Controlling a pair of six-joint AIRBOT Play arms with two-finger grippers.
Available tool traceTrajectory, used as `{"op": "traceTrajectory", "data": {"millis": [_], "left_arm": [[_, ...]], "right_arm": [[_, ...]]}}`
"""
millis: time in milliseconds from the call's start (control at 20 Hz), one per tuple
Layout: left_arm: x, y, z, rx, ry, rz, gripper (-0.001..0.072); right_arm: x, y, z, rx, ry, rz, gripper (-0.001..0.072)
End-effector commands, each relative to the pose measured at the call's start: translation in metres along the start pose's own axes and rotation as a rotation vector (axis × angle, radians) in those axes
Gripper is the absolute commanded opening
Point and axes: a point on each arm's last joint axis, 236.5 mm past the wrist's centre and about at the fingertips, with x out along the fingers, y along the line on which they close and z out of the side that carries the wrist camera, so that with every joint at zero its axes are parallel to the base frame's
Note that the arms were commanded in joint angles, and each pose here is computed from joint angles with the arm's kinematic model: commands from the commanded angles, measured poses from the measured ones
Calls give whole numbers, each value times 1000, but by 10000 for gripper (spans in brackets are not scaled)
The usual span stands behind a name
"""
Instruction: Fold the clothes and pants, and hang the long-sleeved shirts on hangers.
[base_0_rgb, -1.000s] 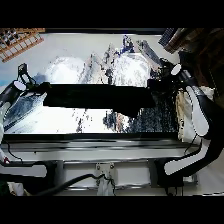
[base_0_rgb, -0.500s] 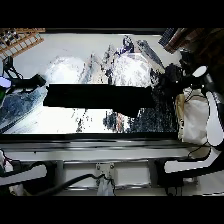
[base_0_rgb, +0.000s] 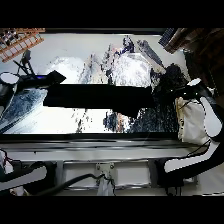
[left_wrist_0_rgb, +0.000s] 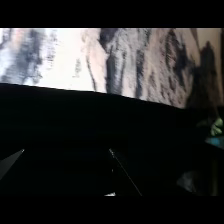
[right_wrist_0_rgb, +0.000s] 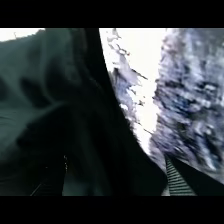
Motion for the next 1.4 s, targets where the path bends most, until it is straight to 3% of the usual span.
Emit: {"op": "traceTrajectory", "data": {"millis": [0, 200, 300, 350, 400, 450, 650, 850, 1250, 1350], "left_arm": [[11, -29, -12, 39, 31, -57, 551], [21, -43, -10, 71, 1, -57, 551], [27, -53, -12, 92, -7, -62, 544], [30, -60, -15, 104, -5, -68, 490], [34, -67, -20, 131, 2, -77, 377], [38, -74, -25, 163, 17, -87, 310], [57, -100, -56, 239, 168, -138, 108], [92, -113, -86, 328, 372, -66, 75], [158, -150, -178, 207, 746, -114, 74], [168, -156, -189, 182, 773, -129, 14]], "right_arm": [[21, 9, -7, 28, 43, 51, 690], [43, 43, -15, -22, 56, 76, 677], [52, 51, -18, -47, 59, 69, 501], [54, 54, -20, -56, 65, 69, 353], [54, 55, -22, -55, 73, 71, 161], [53, 56, -25, -57, 87, 74, 38], [21, 62, -32, -76, 99, 87, 33], [-25, 59, -30, -26, 49, 63, 33], [-83, 84, -15, -86, 8, -1, 33], [-101, 98, -3, -124, -33, -3, 33]]}}
